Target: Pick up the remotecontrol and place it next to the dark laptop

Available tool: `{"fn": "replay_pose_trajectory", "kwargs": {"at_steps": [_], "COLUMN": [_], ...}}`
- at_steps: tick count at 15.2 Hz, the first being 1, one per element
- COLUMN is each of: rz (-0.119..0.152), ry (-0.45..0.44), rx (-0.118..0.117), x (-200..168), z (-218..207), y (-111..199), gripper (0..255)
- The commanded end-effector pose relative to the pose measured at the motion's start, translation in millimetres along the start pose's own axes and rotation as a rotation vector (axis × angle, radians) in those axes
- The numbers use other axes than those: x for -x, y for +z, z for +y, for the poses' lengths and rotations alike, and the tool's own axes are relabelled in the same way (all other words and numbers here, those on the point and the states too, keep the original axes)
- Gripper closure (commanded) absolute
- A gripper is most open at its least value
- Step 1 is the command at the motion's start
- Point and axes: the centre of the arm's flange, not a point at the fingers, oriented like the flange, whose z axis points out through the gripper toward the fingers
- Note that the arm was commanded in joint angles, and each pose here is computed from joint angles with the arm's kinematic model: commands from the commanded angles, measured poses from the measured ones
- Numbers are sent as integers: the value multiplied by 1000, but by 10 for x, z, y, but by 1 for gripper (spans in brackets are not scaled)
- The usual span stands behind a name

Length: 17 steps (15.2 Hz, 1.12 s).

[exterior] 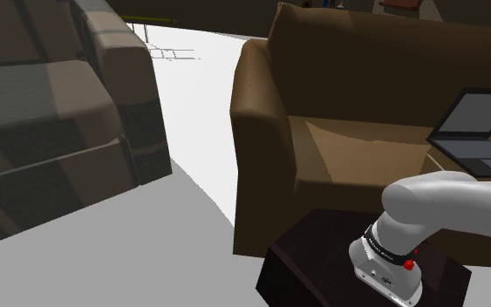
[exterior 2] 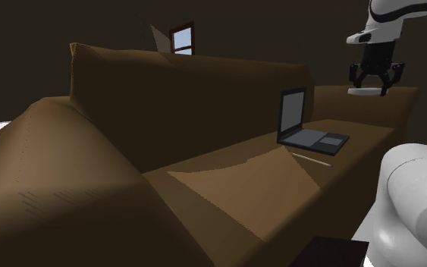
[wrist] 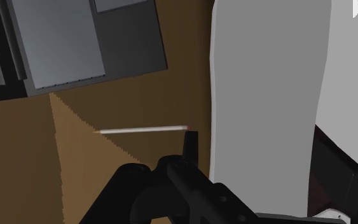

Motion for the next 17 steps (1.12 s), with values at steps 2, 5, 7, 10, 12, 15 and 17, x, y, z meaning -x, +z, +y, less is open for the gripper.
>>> {"fn": "replay_pose_trajectory", "kwargs": {"at_steps": [2, 5, 7, 10, 12, 15, 17], "rz": [0, 0, 0, 0, 0, 0, 0], "ry": [0, 0, 0, 0, 0, 0, 0], "rx": [1, 1, 1, 1, 1, 1, 1], "x": [-31, -60, -80, -109, -129, -158, -178], "z": [-10, -17, -22, -30, -34, -42, -47], "y": [157, 313, 417, 572, 676, 831, 935], "gripper": [255, 255, 255, 255, 255, 255, 255]}}
